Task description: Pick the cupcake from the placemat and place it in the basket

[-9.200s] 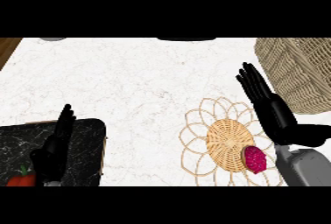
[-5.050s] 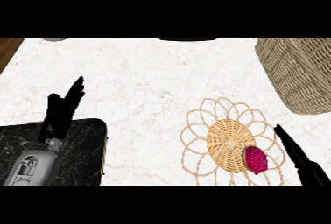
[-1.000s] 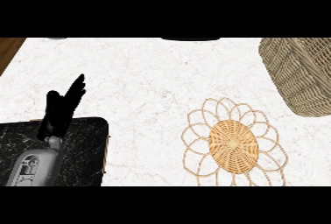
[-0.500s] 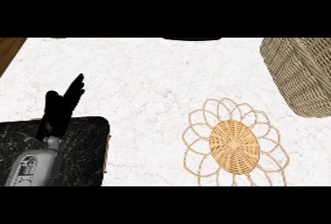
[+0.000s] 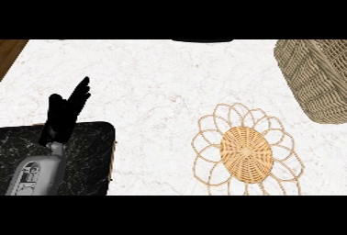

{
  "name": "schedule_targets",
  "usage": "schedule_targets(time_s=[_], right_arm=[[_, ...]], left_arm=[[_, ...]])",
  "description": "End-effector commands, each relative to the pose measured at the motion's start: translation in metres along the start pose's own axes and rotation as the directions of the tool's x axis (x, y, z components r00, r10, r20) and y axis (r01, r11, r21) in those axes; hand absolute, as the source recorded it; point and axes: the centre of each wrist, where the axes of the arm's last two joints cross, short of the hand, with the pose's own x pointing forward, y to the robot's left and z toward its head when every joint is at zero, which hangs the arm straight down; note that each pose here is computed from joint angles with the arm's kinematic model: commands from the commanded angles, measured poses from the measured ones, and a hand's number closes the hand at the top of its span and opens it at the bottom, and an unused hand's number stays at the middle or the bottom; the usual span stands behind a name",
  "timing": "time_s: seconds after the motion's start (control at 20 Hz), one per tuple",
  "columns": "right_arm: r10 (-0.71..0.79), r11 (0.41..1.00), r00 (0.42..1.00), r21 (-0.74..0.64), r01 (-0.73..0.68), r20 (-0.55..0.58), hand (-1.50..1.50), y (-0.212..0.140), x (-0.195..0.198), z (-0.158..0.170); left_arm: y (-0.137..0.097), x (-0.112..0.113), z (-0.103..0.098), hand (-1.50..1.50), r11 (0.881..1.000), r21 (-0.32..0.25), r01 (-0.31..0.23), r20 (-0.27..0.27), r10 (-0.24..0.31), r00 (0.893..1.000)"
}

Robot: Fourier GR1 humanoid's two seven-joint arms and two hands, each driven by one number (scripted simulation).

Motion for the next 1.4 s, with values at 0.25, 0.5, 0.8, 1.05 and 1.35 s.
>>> schedule_targets(time_s=[0.25,0.5,0.8,1.05,1.35], right_arm=[[0.018,0.998,1.000,0.057,-0.019,0.012,1.50,0.046,-0.042,-0.005],[-0.141,0.979,0.985,0.133,0.153,-0.096,1.50,0.071,-0.053,-0.005],[-0.277,0.954,0.956,0.091,0.286,-0.101,-1.50,0.101,-0.072,0.001],[-0.388,0.922,0.920,-0.045,0.386,-0.055,-1.50,0.084,-0.078,0.000],[-0.479,0.853,0.875,-0.269,0.447,-0.069,-1.50,0.069,-0.107,0.005]], left_arm=[[0.001,-0.009,0.006,0.00,1.000,0.013,0.005,0.008,-0.005,1.000],[-0.002,-0.015,0.004,0.00,1.000,-0.008,-0.006,-0.003,0.006,1.000],[0.000,0.006,-0.006,0.00,1.000,0.006,0.007,0.039,-0.007,0.999],[-0.006,0.005,-0.004,0.00,1.000,-0.003,0.011,0.032,-0.011,0.999],[-0.010,-0.007,0.001,0.00,1.000,-0.008,0.004,0.019,-0.004,1.000]])
